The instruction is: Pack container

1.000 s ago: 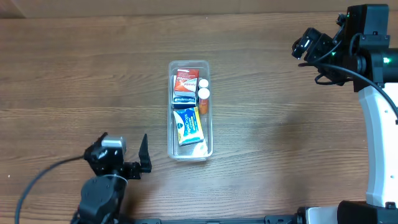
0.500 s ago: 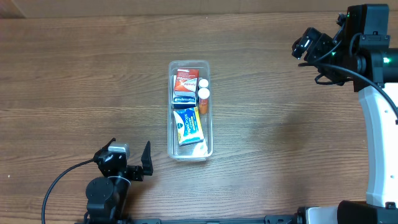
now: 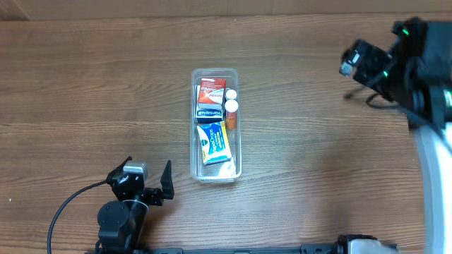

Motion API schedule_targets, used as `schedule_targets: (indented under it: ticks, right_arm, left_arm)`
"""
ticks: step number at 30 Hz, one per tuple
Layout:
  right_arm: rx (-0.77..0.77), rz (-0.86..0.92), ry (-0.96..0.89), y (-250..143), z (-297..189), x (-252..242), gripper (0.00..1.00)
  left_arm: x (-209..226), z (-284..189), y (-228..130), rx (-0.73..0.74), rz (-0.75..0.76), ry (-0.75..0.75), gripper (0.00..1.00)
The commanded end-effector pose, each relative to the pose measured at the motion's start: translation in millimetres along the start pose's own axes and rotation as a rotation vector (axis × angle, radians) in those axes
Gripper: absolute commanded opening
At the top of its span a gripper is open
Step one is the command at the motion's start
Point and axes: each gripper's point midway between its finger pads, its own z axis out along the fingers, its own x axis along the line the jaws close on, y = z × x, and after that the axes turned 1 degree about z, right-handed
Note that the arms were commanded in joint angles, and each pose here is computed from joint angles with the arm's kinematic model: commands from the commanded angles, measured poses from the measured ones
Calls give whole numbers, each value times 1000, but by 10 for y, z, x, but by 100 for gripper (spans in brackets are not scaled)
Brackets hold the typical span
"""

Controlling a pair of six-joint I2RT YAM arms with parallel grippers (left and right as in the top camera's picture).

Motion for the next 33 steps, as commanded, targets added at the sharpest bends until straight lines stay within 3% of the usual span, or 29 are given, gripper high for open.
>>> schedule_targets:
  ticks: [1, 7, 11, 15, 33]
  right_arm:
    - [-281, -211, 49, -179, -678, -87, 100]
    - [-356, -212, 125, -1617, -467, -653, 100]
    - [-373, -176, 174, -2110, -152, -823, 100]
    - [-352, -137, 197, -2265, 197, -870, 100]
    - [-377, -148, 189, -2223, 200, -875, 100]
  left_arm:
    - [-3, 4, -1, -9, 18, -4, 100]
    - [-3, 4, -1, -9, 18, -4, 100]
    - [-3, 4, -1, -9, 18, -4, 100]
    - [-3, 4, -1, -9, 18, -4, 100]
    - [-3, 4, -1, -9, 18, -4, 100]
